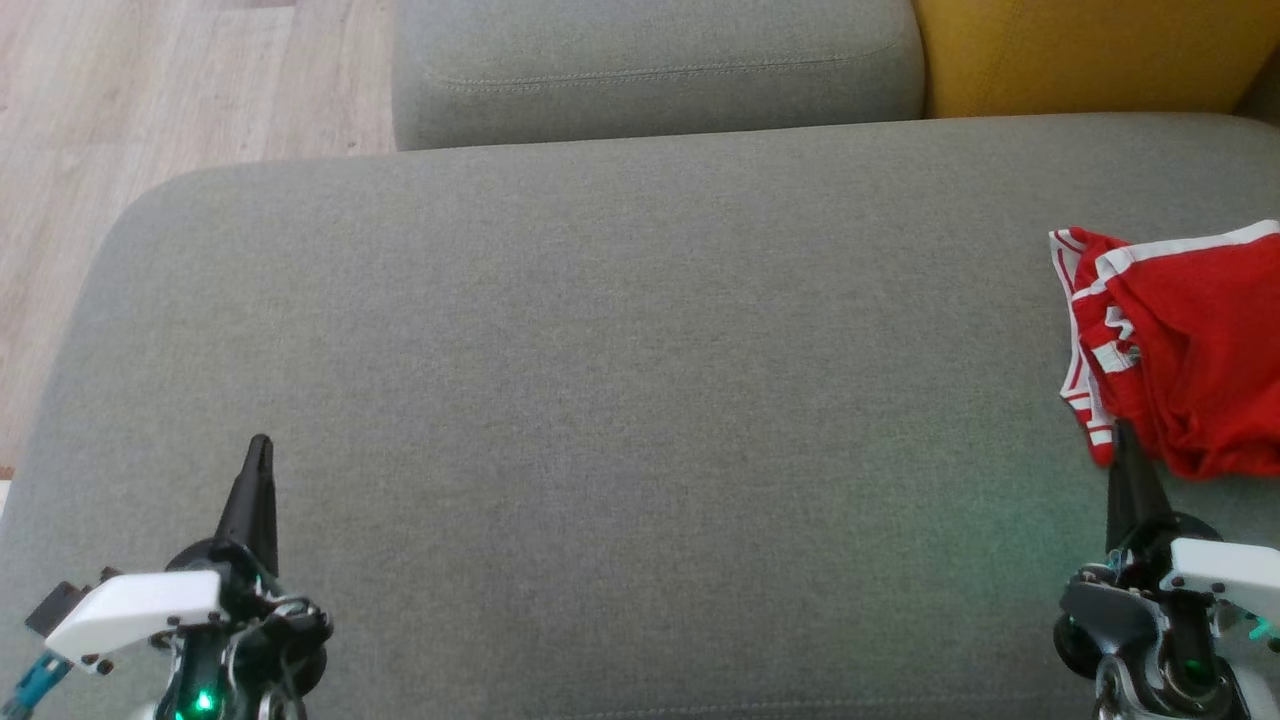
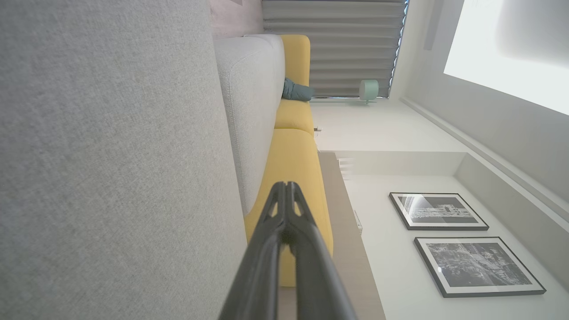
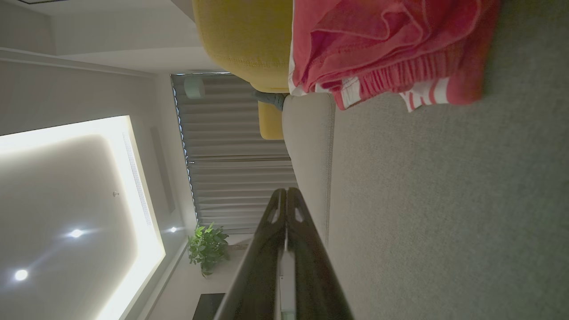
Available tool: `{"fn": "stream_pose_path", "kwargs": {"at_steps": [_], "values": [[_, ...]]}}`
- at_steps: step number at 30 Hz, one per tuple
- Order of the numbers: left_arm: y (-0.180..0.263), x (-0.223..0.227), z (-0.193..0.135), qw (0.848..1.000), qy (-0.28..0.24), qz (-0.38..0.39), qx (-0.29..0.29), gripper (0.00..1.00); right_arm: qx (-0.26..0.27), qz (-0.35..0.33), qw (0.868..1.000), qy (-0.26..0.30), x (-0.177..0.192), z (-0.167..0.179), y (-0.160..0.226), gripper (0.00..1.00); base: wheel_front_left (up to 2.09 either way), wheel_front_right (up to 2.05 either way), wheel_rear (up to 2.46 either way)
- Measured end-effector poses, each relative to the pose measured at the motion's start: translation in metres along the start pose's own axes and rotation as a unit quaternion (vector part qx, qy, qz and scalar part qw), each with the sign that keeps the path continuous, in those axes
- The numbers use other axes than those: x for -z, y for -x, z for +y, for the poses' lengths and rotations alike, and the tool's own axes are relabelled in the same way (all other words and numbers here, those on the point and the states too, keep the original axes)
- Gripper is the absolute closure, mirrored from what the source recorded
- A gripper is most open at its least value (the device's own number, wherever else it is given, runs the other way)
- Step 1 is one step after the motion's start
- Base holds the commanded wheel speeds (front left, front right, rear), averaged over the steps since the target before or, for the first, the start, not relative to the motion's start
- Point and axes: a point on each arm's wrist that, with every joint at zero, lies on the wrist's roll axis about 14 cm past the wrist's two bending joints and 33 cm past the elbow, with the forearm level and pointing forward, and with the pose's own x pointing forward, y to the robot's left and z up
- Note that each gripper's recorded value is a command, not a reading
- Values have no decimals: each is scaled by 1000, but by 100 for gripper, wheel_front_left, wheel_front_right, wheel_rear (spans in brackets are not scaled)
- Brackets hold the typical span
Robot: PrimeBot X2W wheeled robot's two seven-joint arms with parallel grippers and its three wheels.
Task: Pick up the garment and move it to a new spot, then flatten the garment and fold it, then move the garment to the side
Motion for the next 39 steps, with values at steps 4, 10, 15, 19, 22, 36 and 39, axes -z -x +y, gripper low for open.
{"fn": "stream_pose_path", "kwargs": {"at_steps": [4, 10, 15, 19, 22, 36, 39], "values": [[0, 0, 0, 1000, 0, 0, 0, 100, 0, 0, 1000, 0, 0, 0, 0, 100, 0, 0, 0], [0, 0, 0, 1000, 1, -1, 0, 100, 0, 0, 1000, 0, -1, 0, 0, 100, 0, 0, 0], [0, 0, 0, 1000, 1, -1, 0, 100, 0, -1, 1000, 0, -1, 0, 0, 100, 0, 0, 0], [0, 0, 0, 1000, 1, -1, 0, 100, 0, -2, 1000, 0, -1, 0, 0, 100, 0, 0, 0], [0, 0, 0, 1000, 2, -1, 0, 100, 0, -3, 1000, 0, -2, 0, 0, 100, 0, 0, 0], [0, 1, 0, 1000, 2, 2, 0, 100, 0, -4, 1000, -1, -3, 0, 0, 100, 0, 0, 0], [0, 1, 0, 1000, 3, 2, 0, 100, 0, -3, 1000, -1, -3, 0, 0, 100, 0, 0, 0]]}}
